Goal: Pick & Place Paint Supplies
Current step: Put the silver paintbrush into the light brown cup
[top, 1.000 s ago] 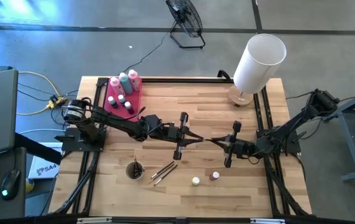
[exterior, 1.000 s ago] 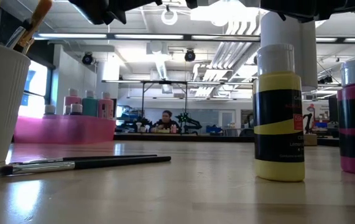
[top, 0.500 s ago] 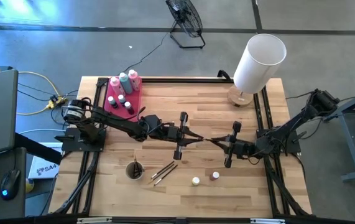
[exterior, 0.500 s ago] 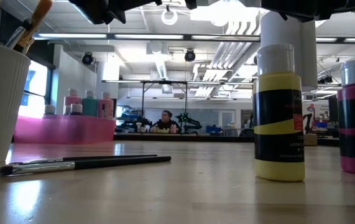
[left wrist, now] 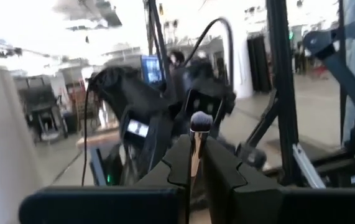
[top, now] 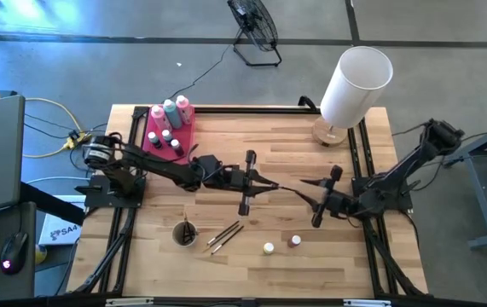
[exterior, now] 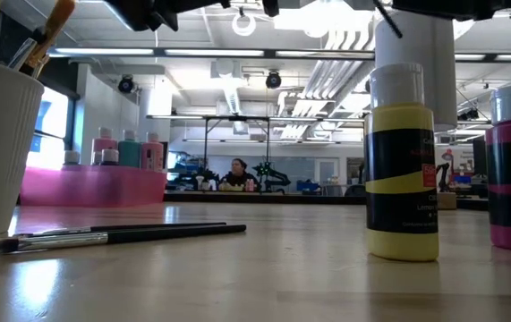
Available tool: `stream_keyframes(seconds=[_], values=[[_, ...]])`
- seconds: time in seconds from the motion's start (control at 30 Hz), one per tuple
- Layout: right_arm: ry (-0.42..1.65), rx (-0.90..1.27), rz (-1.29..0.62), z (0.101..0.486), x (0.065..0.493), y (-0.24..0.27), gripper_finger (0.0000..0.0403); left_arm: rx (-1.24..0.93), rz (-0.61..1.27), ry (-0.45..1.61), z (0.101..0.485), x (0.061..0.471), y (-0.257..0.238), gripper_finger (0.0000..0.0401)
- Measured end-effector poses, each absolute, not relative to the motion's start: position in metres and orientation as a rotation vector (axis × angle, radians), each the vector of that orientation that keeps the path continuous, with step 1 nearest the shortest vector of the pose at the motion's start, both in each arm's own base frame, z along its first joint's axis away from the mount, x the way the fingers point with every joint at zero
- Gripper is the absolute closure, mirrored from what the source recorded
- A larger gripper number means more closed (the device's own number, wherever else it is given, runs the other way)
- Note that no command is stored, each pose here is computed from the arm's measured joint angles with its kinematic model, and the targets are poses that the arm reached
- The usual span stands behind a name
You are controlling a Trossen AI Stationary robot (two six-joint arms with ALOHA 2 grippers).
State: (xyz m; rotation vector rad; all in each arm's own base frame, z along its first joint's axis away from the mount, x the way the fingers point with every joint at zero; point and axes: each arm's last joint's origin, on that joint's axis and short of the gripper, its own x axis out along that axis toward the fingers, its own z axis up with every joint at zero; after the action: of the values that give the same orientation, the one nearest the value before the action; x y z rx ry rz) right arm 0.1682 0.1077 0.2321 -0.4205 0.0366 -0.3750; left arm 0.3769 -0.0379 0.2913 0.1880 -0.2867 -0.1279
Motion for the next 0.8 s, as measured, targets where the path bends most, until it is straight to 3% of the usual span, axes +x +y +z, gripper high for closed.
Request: stream_keyframes(seconds=[0.27, 0.57, 0.8], values=[[0.053, -0.399, -0.46, 0.24, 0.147, 0.117, 0.0235, 0.081, -0.079, -0.081, 0.324, 0.342, -0.024, 0.0384], [0.055, -0.344, -0.491, 0.241, 0.139, 0.122, 0.0235, -0.006, -0.041, 0.067, 0.371, 0.264, -0.019, 0.0384], [0.039, -0.278, -0.491, 0.241, 0.139, 0.122, 0.0235, -0.021, -0.032, 0.168, 0.381, 0.212, -0.046, 0.0384]])
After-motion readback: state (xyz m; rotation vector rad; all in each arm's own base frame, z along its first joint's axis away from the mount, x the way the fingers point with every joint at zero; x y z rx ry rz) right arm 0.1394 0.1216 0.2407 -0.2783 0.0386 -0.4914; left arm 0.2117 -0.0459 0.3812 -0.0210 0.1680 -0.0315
